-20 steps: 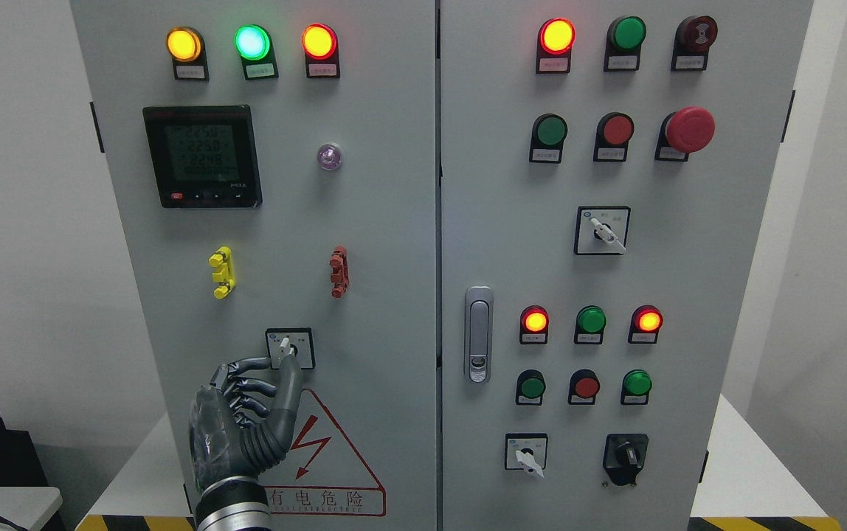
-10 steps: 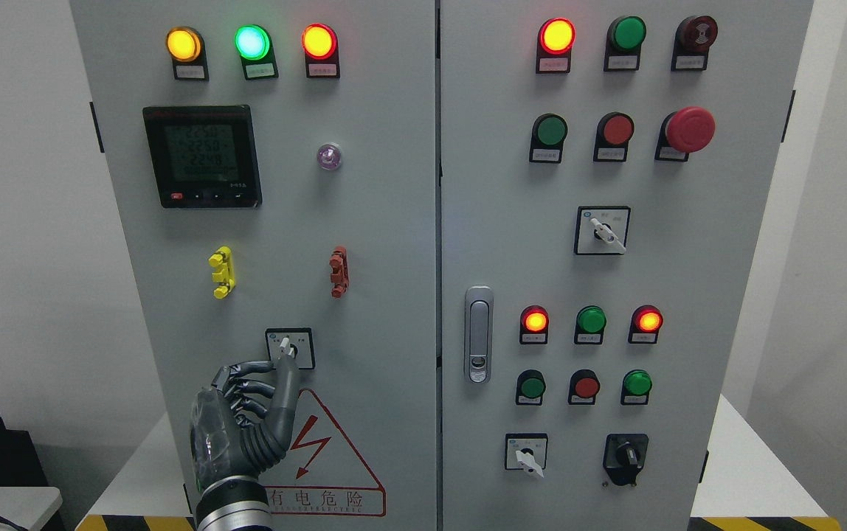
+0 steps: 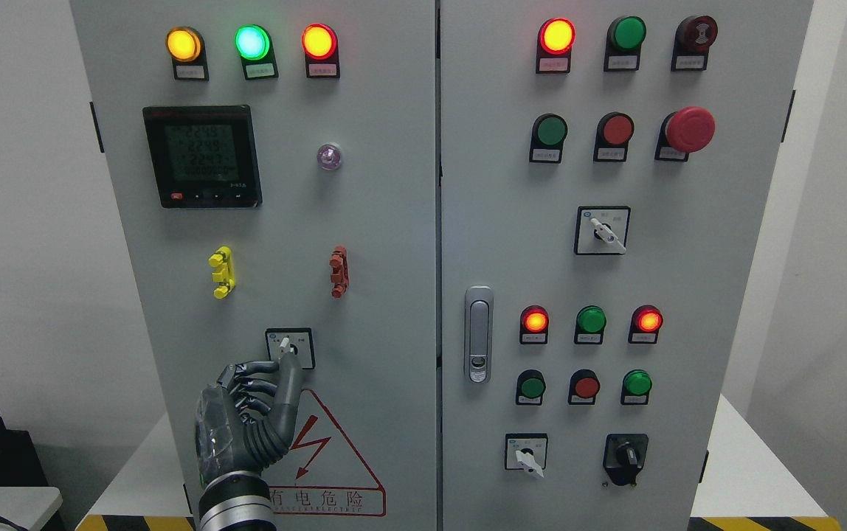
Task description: Turn on light switch 1
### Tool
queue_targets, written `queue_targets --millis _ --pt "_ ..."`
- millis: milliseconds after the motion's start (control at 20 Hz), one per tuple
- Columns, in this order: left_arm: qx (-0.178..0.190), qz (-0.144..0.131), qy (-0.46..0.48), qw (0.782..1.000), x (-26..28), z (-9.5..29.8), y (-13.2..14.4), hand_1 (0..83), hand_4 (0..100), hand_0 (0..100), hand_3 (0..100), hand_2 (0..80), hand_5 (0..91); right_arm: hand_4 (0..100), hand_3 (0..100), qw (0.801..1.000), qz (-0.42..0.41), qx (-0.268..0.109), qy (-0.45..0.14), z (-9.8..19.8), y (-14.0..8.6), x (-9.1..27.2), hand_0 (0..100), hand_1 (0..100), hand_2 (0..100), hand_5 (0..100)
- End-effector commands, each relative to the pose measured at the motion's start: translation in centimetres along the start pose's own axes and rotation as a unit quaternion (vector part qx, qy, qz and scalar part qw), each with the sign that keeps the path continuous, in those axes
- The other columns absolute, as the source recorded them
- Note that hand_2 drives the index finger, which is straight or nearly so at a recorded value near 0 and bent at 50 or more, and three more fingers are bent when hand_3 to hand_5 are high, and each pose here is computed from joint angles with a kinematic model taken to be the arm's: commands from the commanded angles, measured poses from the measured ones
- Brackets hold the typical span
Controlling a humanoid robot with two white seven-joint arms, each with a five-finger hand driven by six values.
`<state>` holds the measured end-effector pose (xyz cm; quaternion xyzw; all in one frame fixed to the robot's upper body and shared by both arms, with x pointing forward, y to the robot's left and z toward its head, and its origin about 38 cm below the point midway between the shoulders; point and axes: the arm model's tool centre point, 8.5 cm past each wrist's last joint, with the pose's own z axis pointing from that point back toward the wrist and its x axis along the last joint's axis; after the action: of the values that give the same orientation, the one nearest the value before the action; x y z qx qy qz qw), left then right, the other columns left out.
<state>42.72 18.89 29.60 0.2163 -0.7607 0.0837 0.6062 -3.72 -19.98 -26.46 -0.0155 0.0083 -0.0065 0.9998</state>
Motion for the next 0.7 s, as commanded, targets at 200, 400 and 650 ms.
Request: queue_targets --millis 200,400,650 --pt "-0.003 0.0 0.001 1.0 0.51 -0.31 -0.13 41.5 84 27 73 46.8 87.9 0 0 1.0 -0.004 0.001 0.001 0.01 0.09 -0.05 12 39 0 0" --pt "-0.005 0.002 0.002 1.0 0.5 -0.35 -0.19 41.4 84 27 73 47.1 87.9 0 0 1.0 -0.004 0.001 0.001 0.01 0.09 -0.05 12 39 0 0" --pt "-0.005 -0.001 0.008 1.0 0.4 -0.38 -0.21 41.4 84 27 73 47.2 87.9 0 0 1.0 -0.004 0.001 0.0 0.0 0.09 0.07 12 39 0 0"
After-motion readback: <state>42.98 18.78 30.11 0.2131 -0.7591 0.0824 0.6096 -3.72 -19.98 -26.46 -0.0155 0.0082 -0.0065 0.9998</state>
